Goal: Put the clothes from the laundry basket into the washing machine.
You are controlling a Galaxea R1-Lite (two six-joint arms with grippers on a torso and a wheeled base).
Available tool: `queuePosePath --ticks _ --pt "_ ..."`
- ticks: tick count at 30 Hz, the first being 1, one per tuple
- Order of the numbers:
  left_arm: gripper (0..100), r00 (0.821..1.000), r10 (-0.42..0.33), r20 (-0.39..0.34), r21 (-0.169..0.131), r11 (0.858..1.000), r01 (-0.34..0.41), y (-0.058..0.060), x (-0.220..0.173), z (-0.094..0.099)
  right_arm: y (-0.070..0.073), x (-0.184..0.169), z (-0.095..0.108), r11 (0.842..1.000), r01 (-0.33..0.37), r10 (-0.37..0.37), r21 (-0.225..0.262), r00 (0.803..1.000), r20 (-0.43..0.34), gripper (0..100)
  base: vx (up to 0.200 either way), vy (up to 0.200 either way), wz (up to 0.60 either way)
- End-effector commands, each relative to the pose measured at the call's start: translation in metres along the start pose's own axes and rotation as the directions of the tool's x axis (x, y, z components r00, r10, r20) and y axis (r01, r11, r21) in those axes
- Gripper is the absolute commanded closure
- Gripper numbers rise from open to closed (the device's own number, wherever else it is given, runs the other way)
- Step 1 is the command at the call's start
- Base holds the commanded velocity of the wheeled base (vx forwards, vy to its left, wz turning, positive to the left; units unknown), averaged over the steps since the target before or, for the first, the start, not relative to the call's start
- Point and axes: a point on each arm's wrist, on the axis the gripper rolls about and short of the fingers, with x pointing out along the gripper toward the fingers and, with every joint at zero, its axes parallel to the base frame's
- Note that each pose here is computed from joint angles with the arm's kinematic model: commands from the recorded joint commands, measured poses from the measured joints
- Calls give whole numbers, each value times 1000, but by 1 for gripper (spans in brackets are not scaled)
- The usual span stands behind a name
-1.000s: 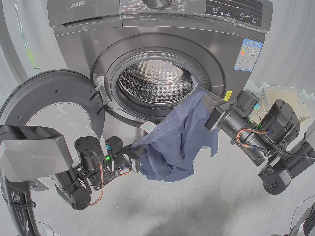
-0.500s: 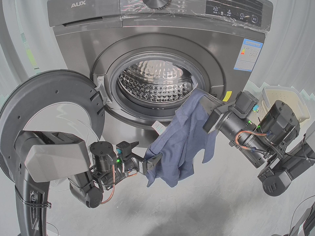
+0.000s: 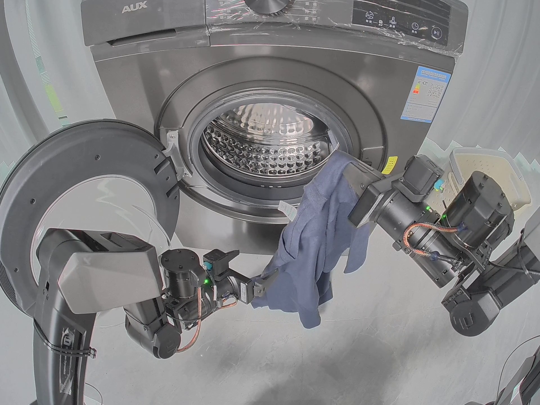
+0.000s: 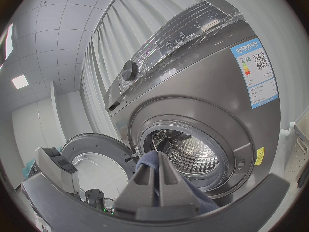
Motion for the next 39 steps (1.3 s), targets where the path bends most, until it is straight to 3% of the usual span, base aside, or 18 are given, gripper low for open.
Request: queuePosePath --ticks 1,10,18,26,35,36,39 --pt "0 1000 0 5 0 1000 0 1 2 0 0 0 -1 1000 -1 1 1 1000 -2 100 0 0 0" --pt "0 1000 -23 5 4 1000 23 -8 5 -2 0 1 0 1000 0 0 1 1000 3 100 0 0 0" --pt "0 1000 -29 4 8 1000 29 -8 24 -19 0 1 0 1000 2 -2 2 1000 3 100 0 0 0" --pt "0 996 -16 85 -2 1000 16 -3 50 -17 1 1 0 1000 2 -2 3 1000 3 100 0 0 0" --pt "0 995 -15 96 -8 1000 16 -2 61 -27 2 1 -1 1000 -2 2 4 1000 1 100 0 0 0" --pt "100 995 -15 102 -9 1000 16 -2 63 -27 2 1 -1 1000 -1 1 4 1000 1 100 0 0 0" --pt "100 993 -16 117 -8 1000 17 -1 67 -26 2 1 0 1000 -1 1 4 1000 3 100 0 0 0"
